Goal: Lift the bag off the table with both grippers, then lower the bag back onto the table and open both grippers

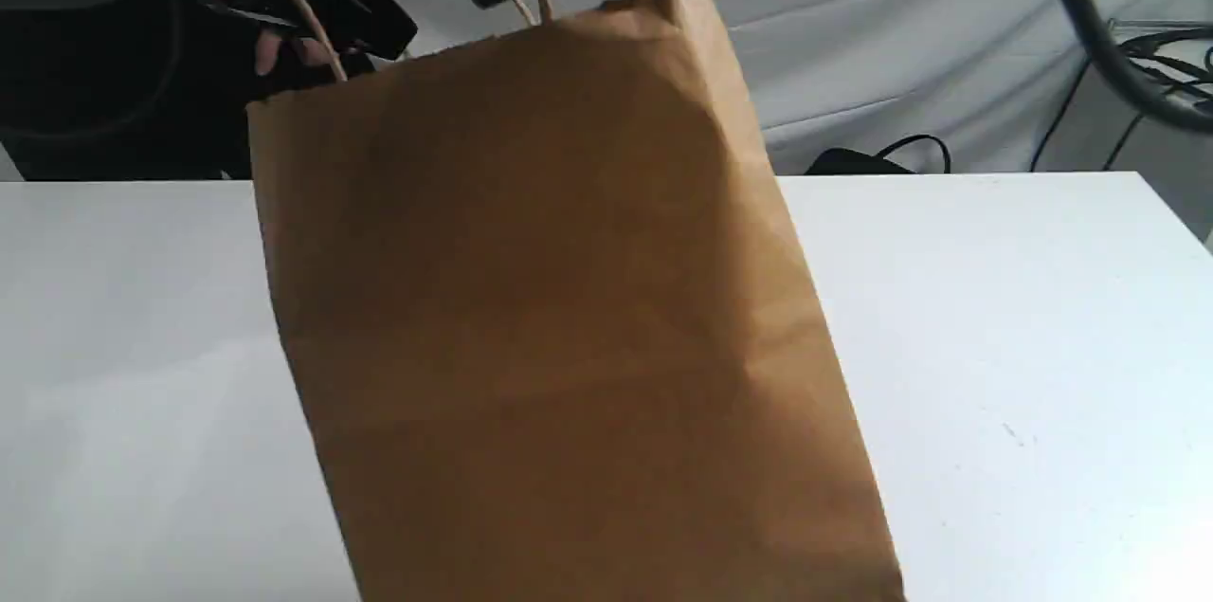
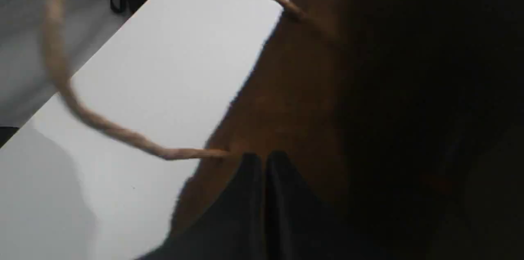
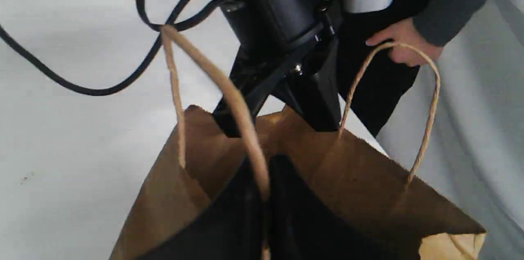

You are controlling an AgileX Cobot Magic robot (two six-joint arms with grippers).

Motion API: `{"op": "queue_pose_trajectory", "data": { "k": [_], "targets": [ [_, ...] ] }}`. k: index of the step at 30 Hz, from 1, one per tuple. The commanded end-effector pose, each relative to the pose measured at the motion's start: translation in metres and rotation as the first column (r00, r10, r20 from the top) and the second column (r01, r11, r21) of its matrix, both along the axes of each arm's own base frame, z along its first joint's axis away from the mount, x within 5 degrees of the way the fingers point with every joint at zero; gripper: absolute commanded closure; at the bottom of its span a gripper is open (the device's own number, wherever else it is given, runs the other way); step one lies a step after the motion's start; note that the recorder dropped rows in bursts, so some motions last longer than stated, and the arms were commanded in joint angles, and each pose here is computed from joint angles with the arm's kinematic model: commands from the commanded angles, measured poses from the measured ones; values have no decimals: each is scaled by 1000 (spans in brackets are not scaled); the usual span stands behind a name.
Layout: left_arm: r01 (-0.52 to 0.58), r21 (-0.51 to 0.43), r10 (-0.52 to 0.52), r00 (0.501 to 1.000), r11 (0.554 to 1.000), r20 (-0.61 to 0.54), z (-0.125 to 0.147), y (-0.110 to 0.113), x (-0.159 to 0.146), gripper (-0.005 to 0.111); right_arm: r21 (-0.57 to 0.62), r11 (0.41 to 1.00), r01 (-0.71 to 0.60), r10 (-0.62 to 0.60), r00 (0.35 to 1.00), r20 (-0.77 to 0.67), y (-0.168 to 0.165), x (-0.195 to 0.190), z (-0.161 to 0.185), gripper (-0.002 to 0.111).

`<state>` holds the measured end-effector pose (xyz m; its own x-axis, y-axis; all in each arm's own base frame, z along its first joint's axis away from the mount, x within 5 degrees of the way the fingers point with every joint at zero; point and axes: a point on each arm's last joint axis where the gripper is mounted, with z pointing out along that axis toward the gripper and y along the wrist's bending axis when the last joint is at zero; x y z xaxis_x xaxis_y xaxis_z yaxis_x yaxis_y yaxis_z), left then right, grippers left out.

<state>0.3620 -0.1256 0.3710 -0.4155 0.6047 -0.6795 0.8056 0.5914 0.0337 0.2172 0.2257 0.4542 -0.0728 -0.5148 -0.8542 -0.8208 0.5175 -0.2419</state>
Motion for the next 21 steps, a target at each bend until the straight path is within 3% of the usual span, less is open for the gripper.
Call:
{"op": "queue_pose_trajectory", "data": {
  "k": [1,11,15,21],
  "targets": [
    [-19,-22,20,1000,1000,21,4,0,2,107,13,1000,15,-15,999,33,2,5,-11,108],
    [-19,-27,19,1000,999,19,4,0,2,107,181,981,64,-98,977,188,-10,1,-82,108],
    [-16,-25,17,1000,1000,15,4,0,1,107,169,981,94,-115,986,119,-21,-9,-117,108],
    [-8,-21,8,1000,1000,1,3,0,0,107,208,969,137,-151,987,50,-33,-21,-135,108]
  ]
}}
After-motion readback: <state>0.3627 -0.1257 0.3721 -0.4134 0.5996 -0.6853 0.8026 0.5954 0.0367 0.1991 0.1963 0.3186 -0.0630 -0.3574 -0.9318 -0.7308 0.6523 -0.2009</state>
